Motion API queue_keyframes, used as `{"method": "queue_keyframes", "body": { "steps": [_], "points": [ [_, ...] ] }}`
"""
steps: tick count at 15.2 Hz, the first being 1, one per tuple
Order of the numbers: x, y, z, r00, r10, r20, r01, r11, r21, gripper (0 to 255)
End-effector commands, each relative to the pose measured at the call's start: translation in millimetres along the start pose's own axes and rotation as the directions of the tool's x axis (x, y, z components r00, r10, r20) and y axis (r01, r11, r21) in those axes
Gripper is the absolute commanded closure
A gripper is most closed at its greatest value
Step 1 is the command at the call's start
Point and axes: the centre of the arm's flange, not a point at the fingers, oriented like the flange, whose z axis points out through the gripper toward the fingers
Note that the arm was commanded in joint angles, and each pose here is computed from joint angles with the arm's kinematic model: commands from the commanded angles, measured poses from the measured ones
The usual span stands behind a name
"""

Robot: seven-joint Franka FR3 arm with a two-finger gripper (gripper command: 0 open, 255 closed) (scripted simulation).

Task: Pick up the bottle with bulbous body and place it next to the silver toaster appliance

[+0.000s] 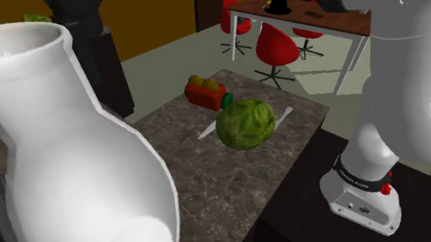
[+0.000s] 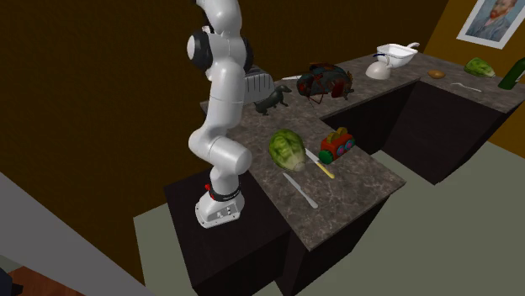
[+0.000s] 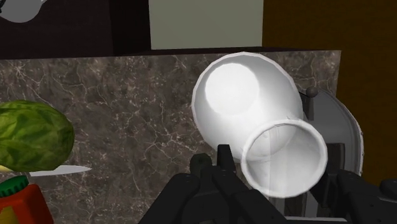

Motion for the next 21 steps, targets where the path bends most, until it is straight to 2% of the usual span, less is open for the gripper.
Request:
{"method": "queue_keyframes", "body": {
  "steps": [1,21],
  "points": [
    [-0.2,0.1,10.5,1.0,0.001,0.001,-0.001,1.0,0.001,255],
    [0.1,2.0,116.1,1.0,0.001,0.001,-0.001,1.0,0.001,255]
  ]
}}
